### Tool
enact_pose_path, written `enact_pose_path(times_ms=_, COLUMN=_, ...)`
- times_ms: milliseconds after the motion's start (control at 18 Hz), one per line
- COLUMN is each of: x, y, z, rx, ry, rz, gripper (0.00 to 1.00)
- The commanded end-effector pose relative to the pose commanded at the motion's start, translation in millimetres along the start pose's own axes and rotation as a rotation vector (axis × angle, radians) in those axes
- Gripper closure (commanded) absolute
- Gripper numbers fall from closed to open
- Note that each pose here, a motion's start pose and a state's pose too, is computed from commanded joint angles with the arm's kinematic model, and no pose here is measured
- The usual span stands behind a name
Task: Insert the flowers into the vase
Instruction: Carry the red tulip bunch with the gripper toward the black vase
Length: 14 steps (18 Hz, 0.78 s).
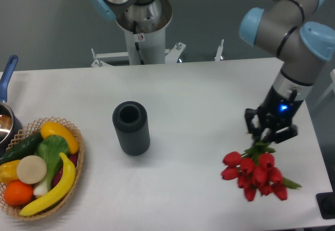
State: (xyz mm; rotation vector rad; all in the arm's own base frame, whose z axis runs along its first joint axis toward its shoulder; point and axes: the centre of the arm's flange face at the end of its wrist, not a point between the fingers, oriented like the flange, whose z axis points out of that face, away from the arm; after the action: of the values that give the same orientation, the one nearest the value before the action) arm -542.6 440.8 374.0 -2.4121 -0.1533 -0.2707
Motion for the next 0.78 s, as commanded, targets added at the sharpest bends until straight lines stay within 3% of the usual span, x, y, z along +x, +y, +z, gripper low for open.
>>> enact_pose_path(times_ms=333, x=67, y=-50, z=24, rx=0.051, ry=0.086, rz=-0.001, gripper=0.99)
enact_pose_path(times_ms=500, x=91, y=-70, z=12, rx=0.237, ry=0.187, rz=0.046, gripper=0.96)
enact_pose_path(times_ms=778, x=117, y=-88, z=-21, rx=0.419, ry=0.247, rz=0.115, gripper=0.93)
